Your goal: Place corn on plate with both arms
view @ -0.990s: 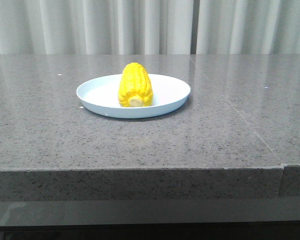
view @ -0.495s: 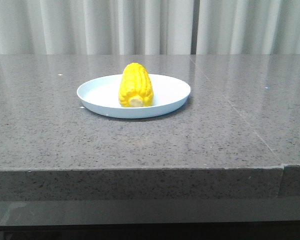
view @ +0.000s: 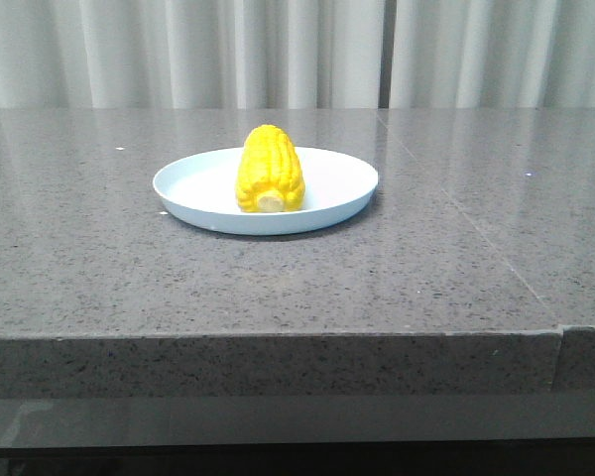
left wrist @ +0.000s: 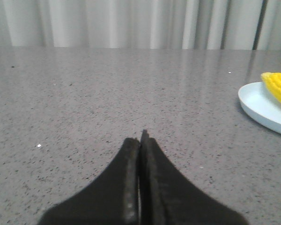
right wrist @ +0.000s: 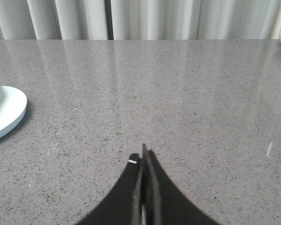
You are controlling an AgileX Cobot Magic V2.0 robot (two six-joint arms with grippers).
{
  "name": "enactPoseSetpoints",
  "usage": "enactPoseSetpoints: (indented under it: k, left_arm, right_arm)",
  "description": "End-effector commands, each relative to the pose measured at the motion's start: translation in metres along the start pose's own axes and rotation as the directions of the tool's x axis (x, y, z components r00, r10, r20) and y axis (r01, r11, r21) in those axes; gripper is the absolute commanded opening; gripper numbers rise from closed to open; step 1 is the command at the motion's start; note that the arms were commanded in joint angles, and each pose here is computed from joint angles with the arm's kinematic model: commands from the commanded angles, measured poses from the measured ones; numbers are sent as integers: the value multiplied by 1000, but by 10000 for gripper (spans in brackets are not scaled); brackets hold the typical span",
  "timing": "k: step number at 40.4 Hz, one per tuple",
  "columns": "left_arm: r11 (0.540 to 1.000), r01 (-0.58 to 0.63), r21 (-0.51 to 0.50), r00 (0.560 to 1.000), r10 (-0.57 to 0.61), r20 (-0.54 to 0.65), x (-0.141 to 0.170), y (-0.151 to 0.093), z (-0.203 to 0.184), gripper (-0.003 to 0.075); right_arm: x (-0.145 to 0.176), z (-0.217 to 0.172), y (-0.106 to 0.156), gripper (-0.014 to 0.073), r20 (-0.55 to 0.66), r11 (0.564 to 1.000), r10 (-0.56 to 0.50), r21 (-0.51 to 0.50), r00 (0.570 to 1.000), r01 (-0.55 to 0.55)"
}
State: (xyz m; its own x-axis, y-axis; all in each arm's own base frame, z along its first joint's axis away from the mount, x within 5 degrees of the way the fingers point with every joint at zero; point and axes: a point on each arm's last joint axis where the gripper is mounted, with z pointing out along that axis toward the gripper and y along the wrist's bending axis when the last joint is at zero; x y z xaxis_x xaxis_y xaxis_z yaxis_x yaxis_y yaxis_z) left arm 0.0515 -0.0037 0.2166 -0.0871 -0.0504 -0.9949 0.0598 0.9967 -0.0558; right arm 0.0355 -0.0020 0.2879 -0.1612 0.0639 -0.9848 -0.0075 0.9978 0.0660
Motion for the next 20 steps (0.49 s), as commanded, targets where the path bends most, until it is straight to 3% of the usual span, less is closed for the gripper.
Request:
enactPoseSetpoints:
  k: [1, 7, 20]
  left_arm:
    - [999, 16, -40, 988, -10, 153, -9, 2, -2, -20]
    - [998, 14, -68, 988, -4, 154, 8, 5, 4, -20]
    - [998, 14, -69, 990, -4, 142, 9, 5, 4, -20]
  right_arm:
    - [-15, -2, 1, -122, 97, 1000, -20, 2, 995, 20]
    - [-15, -2, 1, -122, 97, 1000, -20, 2, 995, 20]
    - [-15, -2, 1, -122, 98, 1000, -20, 2, 995, 20]
